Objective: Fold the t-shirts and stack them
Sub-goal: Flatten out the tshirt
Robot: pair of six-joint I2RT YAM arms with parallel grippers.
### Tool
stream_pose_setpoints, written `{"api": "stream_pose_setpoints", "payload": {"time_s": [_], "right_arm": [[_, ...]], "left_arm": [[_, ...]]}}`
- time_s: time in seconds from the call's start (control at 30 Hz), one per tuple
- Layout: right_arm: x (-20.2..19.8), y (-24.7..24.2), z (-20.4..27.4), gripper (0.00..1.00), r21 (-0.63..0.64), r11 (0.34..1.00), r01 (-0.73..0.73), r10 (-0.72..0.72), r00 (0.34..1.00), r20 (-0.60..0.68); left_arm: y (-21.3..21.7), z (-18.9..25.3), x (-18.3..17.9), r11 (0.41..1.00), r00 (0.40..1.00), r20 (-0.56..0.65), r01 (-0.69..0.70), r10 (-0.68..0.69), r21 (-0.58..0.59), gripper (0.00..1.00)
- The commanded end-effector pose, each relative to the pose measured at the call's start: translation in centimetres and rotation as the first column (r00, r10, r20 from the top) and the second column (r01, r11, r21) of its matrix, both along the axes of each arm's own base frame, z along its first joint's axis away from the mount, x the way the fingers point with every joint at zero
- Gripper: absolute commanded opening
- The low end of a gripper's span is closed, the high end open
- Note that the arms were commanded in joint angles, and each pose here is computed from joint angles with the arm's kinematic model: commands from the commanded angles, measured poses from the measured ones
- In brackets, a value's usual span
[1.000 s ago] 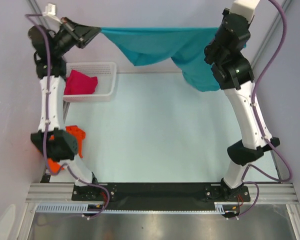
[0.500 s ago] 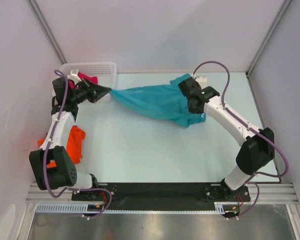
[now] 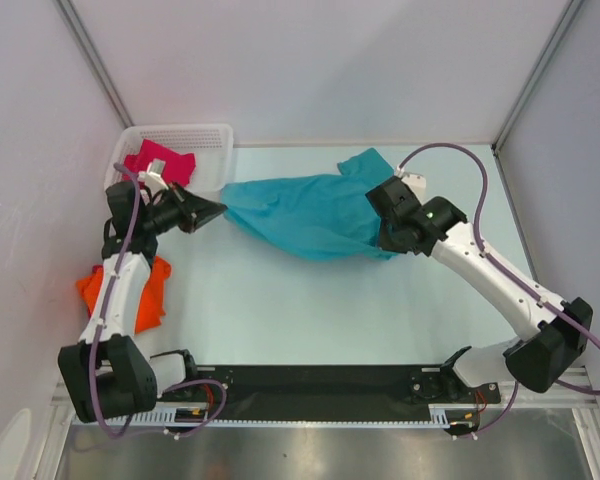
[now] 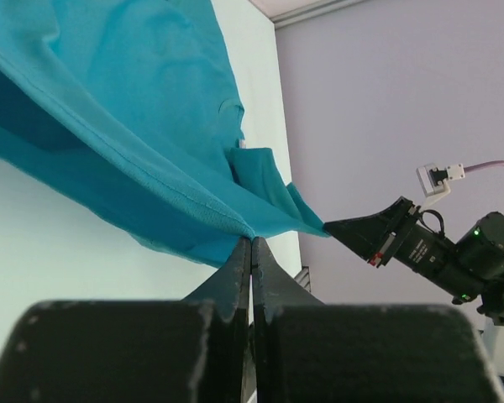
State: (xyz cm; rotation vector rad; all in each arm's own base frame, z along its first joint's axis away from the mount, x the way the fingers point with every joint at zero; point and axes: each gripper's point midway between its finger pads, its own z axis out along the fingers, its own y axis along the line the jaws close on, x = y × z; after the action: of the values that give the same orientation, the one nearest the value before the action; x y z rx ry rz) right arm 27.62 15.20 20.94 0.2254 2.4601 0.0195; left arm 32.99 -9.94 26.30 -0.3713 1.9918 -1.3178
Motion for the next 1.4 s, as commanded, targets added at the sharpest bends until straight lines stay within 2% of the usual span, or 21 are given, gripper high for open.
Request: {"api": "stream_pose_setpoints", "payload": {"time_s": [0.0,0.13,0.2,0.27,0.3,0.33,0.37,0.43,0.63,0.87,0.97,1.1,1.13,1.2,1.23,1.27,1.33,1.37], "right_arm": [[-4.3,-0.7,-0.2,0.0,0.007,0.999,0.04,-0.039,0.997,-0.062],[-6.4,-1.7,-0.3,0.0,0.021,0.998,0.058,-0.056,0.995,-0.078],[-7.3,-2.0,-0.4,0.02,0.031,0.998,0.057,-0.055,0.995,-0.085],[-7.7,-2.1,-0.5,0.09,0.032,0.998,0.058,-0.055,0.994,-0.091],[-8.0,-2.0,-0.7,0.22,0.021,0.999,0.05,-0.047,0.993,-0.107],[-7.9,-1.9,-0.8,0.26,0.014,0.999,0.041,-0.039,0.993,-0.113],[-7.9,-1.8,-0.8,0.28,0.012,0.999,0.035,-0.033,0.993,-0.116],[-7.8,-1.4,-0.8,0.31,0.009,1.0,0.025,-0.024,0.992,-0.12],[-7.4,-0.9,-0.6,0.34,-0.001,1.0,0.001,-0.001,0.994,-0.108],[-4.6,-0.3,-2.6,0.4,-0.08,0.997,-0.017,0.01,0.996,-0.093],[-1.3,0.8,-3.7,0.41,-0.061,0.997,-0.042,0.036,0.995,-0.09],[4.9,1.9,-3.6,0.41,-0.049,0.997,-0.054,0.051,0.998,-0.045],[7.4,2.0,-3.0,0.41,-0.049,0.998,-0.035,0.033,0.999,-0.03],[10.0,2.0,-2.9,0.41,-0.079,0.996,-0.048,0.046,0.999,-0.027],[11.5,2.1,-4.8,0.41,-0.11,0.993,-0.049,0.042,0.997,-0.067],[13.7,2.2,-2.9,0.41,-0.093,0.995,-0.032,0.031,0.999,-0.015],[15.8,2.2,-3.3,0.41,-0.119,0.992,-0.045,0.043,0.999,-0.021],[18.3,2.3,-3.1,0.41,-0.115,0.993,-0.029,0.029,1.0,-0.001]], "left_arm": [[-0.6,-1.9,-3.3,1.0,0.999,-0.028,0.017,-0.017,-0.001,0.0],[-0.7,-2.3,-5.2,1.0,0.999,-0.035,-0.013,0.014,0.01,0.0],[-0.6,-2.6,-5.6,0.999,0.998,-0.05,-0.031,0.032,0.023,0.11],[-0.4,-2.3,-5.7,0.998,0.998,-0.042,-0.049,0.051,0.039,0.3],[0.0,-1.9,-5.5,0.996,0.996,-0.041,-0.071,0.073,0.054,0.63],[0.0,-1.8,-5.4,0.995,0.996,-0.046,-0.076,0.079,0.057,0.68],[0.1,-1.6,-5.3,0.995,0.996,-0.041,-0.081,0.084,0.062,0.79],[0.3,-1.0,-5.1,0.993,0.995,-0.028,-0.095,0.097,0.071,0.88],[0.7,-0.8,-4.6,0.989,0.991,-0.024,-0.127,0.129,0.076,0.91],[1.3,-3.3,-2.7,0.985,0.984,-0.069,-0.16,0.165,0.064,0.91],[1.3,-4.5,-1.5,0.989,0.983,-0.117,-0.137,0.142,0.052,0.91],[1.4,-3.6,-0.8,0.99,0.987,-0.092,-0.123,0.128,0.064,0.94],[1.3,-3.2,-1.0,0.99,0.988,-0.082,-0.123,0.128,0.065,0.94],[1.2,-2.9,-1.5,0.99,0.991,-0.067,-0.115,0.12,0.076,0.95],[1.2,-2.7,-2.0,0.99,0.991,-0.061,-0.112,0.117,0.084,0.95],[1.1,-2.8,-2.4,0.991,0.992,-0.063,-0.107,0.112,0.087,0.95],[0.8,-2.7,-3.5,0.991,0.994,-0.053,-0.094,0.1,0.096,0.95],[0.6,-2.8,-4.0,0.992,0.994,-0.055,-0.085,0.091,0.097,0.96]]}}
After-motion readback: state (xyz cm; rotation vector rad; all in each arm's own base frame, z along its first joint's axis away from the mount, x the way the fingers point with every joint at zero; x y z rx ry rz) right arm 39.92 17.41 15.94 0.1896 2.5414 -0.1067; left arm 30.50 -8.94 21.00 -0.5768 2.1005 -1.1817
